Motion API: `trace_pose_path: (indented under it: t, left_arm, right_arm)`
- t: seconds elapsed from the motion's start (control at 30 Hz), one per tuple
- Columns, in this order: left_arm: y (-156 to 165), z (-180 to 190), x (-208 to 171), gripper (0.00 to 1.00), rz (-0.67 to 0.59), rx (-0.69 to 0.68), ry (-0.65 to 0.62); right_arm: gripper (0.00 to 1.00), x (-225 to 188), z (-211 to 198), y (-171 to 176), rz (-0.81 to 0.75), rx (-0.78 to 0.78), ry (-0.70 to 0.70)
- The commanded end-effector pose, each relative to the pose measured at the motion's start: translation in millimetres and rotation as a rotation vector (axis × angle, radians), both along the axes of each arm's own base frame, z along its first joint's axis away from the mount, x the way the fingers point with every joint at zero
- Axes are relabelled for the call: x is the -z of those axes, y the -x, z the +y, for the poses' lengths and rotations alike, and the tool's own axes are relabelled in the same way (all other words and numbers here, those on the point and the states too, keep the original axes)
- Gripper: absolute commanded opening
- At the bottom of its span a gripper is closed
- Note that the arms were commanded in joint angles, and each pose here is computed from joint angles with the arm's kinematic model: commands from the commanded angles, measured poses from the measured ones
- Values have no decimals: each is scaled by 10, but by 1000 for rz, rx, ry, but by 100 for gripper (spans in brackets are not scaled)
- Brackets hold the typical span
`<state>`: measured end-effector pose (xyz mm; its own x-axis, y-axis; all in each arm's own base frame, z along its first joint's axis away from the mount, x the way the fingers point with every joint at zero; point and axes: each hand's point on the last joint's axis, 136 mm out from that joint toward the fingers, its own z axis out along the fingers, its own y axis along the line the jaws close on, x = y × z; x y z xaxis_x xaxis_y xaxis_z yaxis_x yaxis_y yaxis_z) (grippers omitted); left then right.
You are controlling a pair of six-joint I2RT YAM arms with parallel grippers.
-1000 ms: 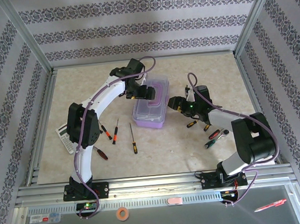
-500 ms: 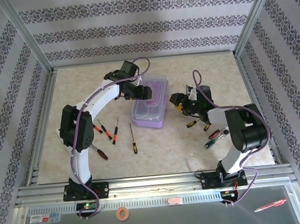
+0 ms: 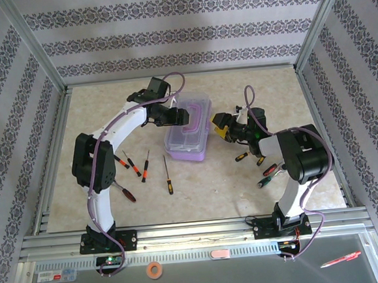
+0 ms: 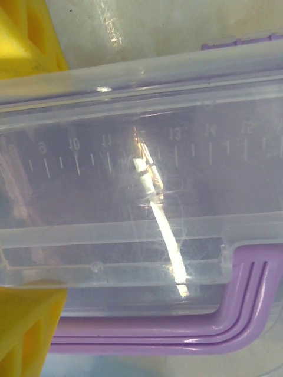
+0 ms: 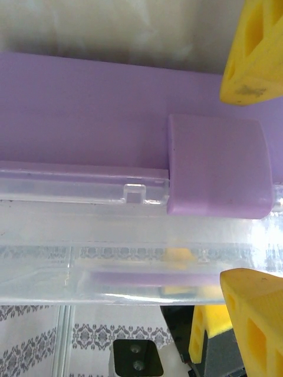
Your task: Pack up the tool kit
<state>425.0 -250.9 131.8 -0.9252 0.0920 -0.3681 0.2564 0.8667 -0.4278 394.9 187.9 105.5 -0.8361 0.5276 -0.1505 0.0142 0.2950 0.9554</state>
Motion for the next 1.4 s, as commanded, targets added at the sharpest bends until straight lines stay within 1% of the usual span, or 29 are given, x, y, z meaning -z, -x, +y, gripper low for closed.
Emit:
trace_pose_path:
  t: [0.0,0.33,0.67,0.77,0.83,1.07,1.23,1.37]
  left_arm:
    - [145,100,409,72,105,19,-36]
    - [166,93,444,73,124,11,-24]
    - [192,130,527,73,144,-9,-41]
    - [206,160,570,73,148,-17,-58]
    - [207,188,592,72,149,-24,-75]
    - [222,276,674,72,160,-50,-137]
    - [236,403,805,71,178,-72,-268]
    - [223,534,885,70,168,-119,-341]
  right_arm:
    - [73,-92,92,11,-35,-30,-58]
    - [73,66,204,-2,-1,-40,-95]
    - [71,29,278,18,-16,-53,-168]
    - [69,-79,292,-10,-28,-58,-227]
    - [68,-136,312,-33,-28,-67,-253]
    - [67,-215,340,-29,-43,-81,-259]
    - [65,-305,368,-23,-49,-95,-274]
    - [63,-366,279,-60,-49,-70,-286]
